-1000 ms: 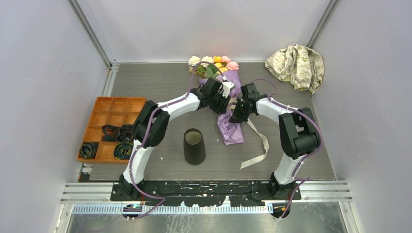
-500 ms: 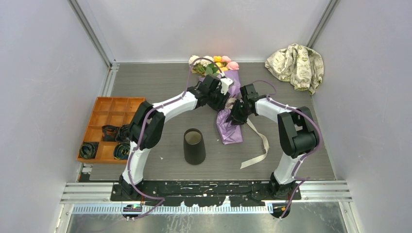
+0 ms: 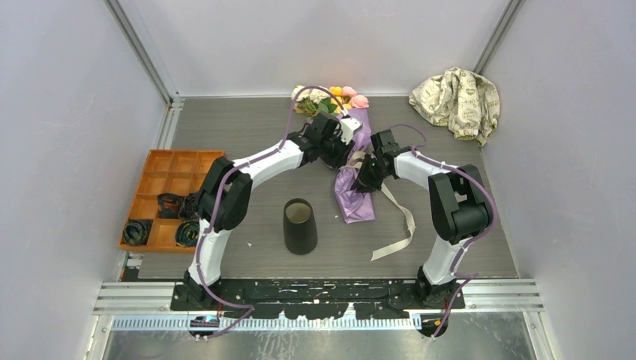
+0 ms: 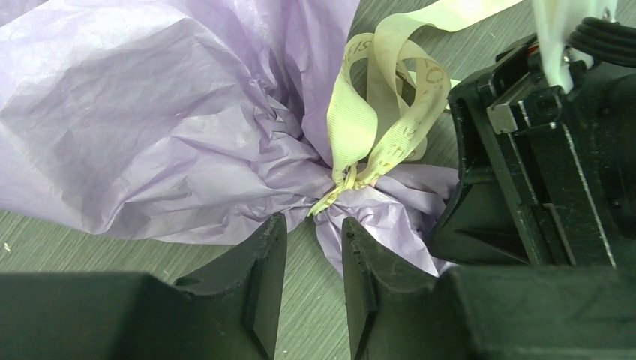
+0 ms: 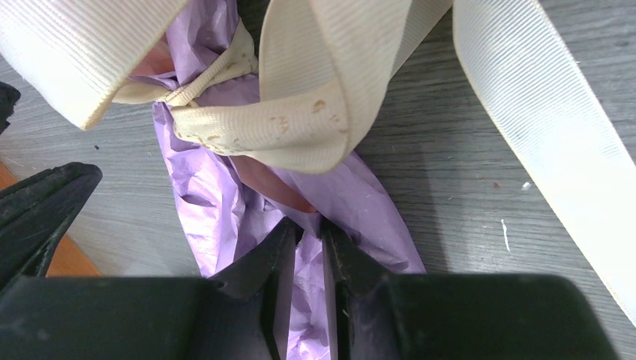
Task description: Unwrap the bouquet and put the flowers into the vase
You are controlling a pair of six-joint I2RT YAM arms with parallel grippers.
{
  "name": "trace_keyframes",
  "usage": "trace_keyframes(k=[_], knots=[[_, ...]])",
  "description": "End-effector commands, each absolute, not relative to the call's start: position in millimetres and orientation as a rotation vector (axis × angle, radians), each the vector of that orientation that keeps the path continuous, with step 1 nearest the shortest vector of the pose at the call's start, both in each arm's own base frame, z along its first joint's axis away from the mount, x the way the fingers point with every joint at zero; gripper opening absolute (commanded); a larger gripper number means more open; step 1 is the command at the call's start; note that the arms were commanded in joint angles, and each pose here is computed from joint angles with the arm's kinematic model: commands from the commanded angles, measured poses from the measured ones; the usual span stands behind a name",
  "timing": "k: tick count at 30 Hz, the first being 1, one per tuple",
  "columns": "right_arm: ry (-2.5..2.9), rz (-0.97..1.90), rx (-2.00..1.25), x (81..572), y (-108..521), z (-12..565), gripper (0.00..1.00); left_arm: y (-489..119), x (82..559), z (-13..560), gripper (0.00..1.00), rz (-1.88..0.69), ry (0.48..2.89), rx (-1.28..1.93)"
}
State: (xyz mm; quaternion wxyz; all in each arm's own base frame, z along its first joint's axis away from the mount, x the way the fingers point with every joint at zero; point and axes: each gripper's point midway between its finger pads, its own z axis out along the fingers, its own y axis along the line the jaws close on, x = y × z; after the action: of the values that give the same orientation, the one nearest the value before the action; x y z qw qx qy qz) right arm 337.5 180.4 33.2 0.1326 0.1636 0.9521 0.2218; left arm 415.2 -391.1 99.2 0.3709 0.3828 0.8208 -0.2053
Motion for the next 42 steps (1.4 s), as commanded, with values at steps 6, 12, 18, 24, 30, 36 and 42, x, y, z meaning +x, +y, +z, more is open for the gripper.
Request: trace_keyframes(k=[6, 12, 18, 24, 30, 36, 42], knots=[[2.748, 0.652, 0.461, 341.4, 182.9, 34.8, 0.25, -407.6, 418.9, 112.7, 0.31, -0.612, 2.036, 1.036], [2.744, 0.677, 0.462, 343.3, 186.1, 36.6, 0.25, -409.2, 420.7, 98.8, 0.31, -0.605, 2.07, 1.08], [2.742, 0.694, 0.46, 343.6, 188.1, 37.3, 0.25, -403.5, 427.5, 92.7, 0.31, -0.551, 2.076, 1.082], [2.746, 0.709, 0.467, 342.4, 189.6, 35.7, 0.25, -399.2, 435.1, 91.6, 0.32, -0.528, 2.067, 1.058], [2.743, 0.718, 0.465, 341.2, 190.6, 36.7, 0.25, -401.4, 434.1, 82.1, 0.31, -0.56, 2.091, 1.071], [2.743, 0.719, 0.472, 342.8, 191.1, 34.6, 0.25, -409.6, 419.3, 72.8, 0.28, -0.674, 2.123, 1.085], [2.737, 0.725, 0.478, 345.0, 192.5, 34.4, 0.25, -416.4, 410.8, 66.8, 0.2, -0.754, 2.144, 1.087]])
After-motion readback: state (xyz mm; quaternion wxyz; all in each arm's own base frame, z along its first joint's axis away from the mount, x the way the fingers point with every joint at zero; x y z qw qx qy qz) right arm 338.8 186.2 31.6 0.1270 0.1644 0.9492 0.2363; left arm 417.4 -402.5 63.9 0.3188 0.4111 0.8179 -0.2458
